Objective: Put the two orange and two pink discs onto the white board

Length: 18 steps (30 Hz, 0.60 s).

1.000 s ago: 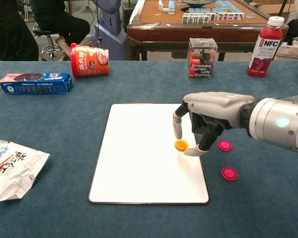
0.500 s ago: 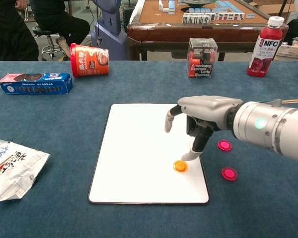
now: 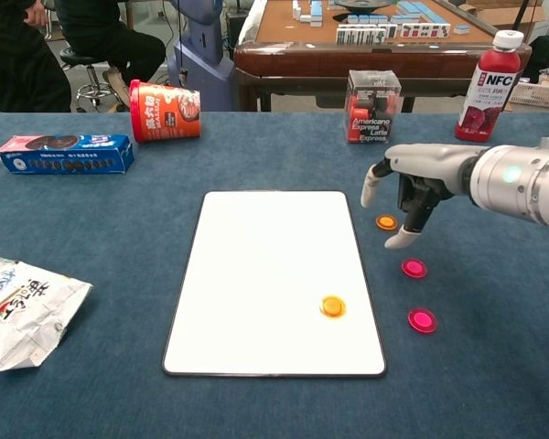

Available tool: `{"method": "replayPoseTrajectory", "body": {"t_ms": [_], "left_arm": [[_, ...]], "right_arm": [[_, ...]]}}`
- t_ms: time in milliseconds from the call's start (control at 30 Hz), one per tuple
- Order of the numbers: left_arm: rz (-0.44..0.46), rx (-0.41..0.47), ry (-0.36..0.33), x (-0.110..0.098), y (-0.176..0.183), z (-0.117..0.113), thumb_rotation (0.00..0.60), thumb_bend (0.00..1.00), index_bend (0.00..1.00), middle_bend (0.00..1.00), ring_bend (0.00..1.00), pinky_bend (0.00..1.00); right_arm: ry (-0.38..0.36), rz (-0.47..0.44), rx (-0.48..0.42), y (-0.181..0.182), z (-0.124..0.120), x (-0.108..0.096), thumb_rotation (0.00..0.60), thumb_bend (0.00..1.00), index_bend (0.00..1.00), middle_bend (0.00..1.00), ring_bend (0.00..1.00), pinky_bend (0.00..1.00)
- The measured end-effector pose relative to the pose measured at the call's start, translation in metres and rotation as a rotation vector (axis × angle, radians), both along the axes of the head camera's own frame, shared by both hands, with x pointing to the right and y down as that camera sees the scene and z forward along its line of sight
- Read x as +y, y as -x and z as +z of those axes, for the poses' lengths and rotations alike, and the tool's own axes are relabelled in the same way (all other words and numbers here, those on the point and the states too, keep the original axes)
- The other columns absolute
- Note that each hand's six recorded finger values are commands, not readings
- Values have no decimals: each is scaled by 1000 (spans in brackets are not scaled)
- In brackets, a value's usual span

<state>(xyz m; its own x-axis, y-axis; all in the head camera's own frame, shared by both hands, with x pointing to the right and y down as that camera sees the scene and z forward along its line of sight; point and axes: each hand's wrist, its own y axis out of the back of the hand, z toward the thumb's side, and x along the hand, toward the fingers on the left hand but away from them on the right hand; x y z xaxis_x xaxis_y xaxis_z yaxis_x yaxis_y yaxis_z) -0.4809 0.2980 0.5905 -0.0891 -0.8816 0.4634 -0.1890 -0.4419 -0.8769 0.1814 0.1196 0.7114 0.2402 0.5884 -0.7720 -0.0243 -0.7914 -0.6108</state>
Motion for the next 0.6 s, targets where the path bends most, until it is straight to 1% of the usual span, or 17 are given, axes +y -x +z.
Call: {"method": "replayPoseTrajectory", "body": {"t_ms": [333,600], "left_arm": [[-15,-1,-2,2,4,0,600,309,337,621,564,753],[-22,-2,3,5,6,0,600,309,337,621,565,753]], "right_arm": [[27,39,34,-2,18,-14,600,223,301,1000,1000,1000],[37,49,50,2,24,-19,600,226,308,1000,1000,1000]]}}
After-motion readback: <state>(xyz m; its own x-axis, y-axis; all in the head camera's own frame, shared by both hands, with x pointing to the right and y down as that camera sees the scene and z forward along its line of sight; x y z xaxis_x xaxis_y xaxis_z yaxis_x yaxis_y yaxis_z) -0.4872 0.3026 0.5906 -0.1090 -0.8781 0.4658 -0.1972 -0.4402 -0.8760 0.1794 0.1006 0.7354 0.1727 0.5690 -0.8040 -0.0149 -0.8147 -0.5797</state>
